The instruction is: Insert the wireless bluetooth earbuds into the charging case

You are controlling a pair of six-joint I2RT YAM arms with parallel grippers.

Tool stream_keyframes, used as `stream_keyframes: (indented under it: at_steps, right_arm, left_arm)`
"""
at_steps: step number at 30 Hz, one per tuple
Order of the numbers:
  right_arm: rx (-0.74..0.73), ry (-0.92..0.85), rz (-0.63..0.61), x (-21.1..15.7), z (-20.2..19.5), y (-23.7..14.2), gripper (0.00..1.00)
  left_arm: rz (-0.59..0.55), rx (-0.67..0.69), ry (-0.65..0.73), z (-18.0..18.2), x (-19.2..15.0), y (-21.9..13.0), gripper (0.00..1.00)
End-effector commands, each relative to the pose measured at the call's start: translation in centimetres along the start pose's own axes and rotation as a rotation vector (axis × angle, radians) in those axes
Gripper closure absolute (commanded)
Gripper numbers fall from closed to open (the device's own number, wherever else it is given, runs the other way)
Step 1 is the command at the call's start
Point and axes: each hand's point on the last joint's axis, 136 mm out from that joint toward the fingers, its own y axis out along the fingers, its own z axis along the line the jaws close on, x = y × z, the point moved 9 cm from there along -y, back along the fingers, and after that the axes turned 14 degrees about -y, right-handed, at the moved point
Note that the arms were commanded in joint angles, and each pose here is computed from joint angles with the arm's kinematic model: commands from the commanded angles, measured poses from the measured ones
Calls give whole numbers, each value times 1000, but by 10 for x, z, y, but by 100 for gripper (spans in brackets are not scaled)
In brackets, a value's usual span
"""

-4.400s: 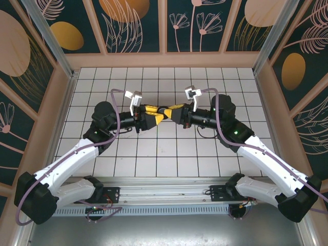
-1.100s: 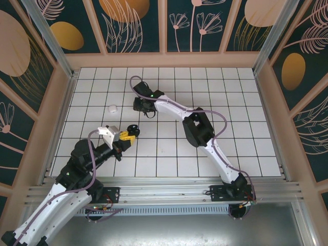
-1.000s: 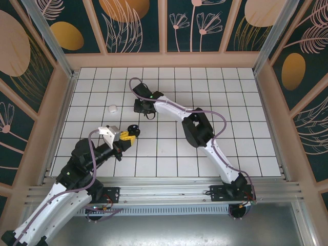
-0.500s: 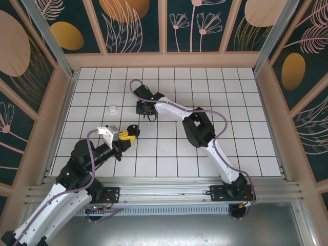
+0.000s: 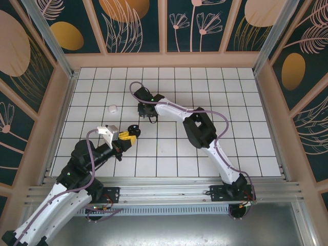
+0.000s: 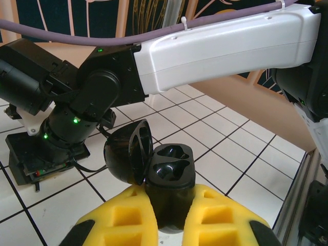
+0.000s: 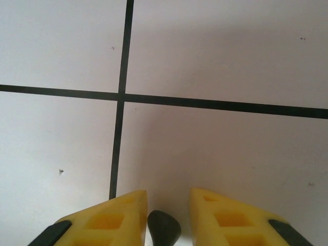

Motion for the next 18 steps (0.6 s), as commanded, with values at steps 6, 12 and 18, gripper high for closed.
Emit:
stream_keyframes:
  at_steps: [6, 12, 18]
  right_arm:
    - [-37, -38, 106, -24, 8, -3, 81]
    - [-35, -30, 95, -18, 12, -18, 71]
    - [-79, 110, 81, -10, -2, -41, 60]
  left_arm:
    - [-24, 7, -21, -1, 2, -1, 100]
    - [-22, 17, -30, 1, 1, -1, 100]
    - [-25, 17, -38, 1, 2, -1, 100]
